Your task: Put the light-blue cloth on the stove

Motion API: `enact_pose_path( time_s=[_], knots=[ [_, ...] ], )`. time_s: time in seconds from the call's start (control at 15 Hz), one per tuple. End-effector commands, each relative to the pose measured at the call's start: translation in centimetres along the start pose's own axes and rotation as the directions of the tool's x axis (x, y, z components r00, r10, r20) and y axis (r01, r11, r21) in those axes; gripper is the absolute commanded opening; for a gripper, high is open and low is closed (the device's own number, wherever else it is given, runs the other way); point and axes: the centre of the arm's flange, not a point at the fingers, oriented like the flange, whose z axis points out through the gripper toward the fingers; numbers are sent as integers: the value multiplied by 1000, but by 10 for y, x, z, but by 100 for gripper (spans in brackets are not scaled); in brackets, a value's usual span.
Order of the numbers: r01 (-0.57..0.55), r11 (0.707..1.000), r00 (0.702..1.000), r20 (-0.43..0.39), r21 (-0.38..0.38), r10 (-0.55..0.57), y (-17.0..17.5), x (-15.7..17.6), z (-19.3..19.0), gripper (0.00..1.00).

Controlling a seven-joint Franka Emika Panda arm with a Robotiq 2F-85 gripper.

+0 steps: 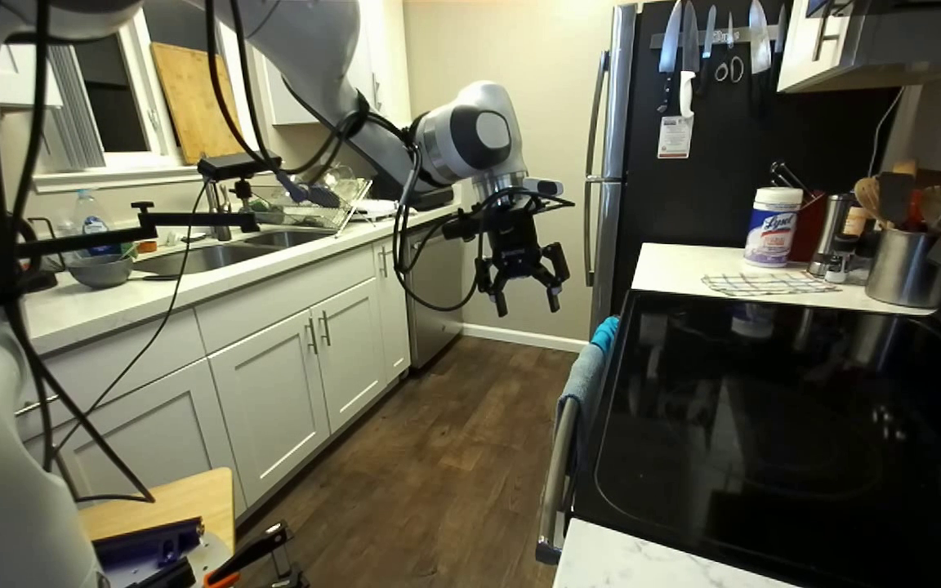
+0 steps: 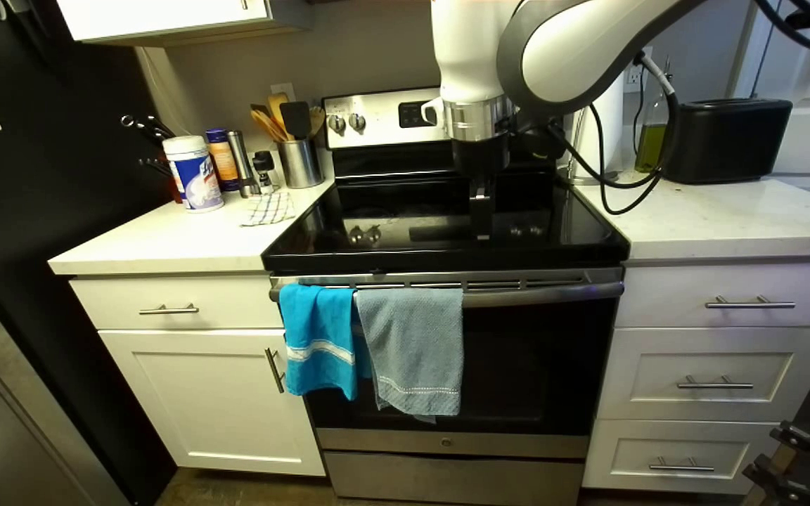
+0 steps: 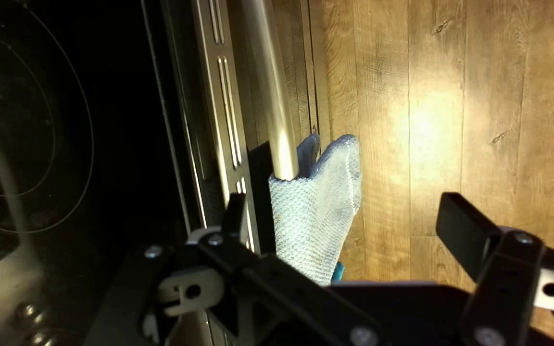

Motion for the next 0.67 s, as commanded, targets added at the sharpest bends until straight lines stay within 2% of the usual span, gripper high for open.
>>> enact_pose_path(
  time_s=[0.0, 0.2, 0.6],
  knots=[
    [0, 1000, 1000, 0, 0, 0, 0, 0, 0, 100],
    [15, 1000, 1000, -19, 13, -14, 4, 20, 7, 100],
    [61, 998, 991, -118, 18, -58, 16, 83, 28, 100]
  ],
)
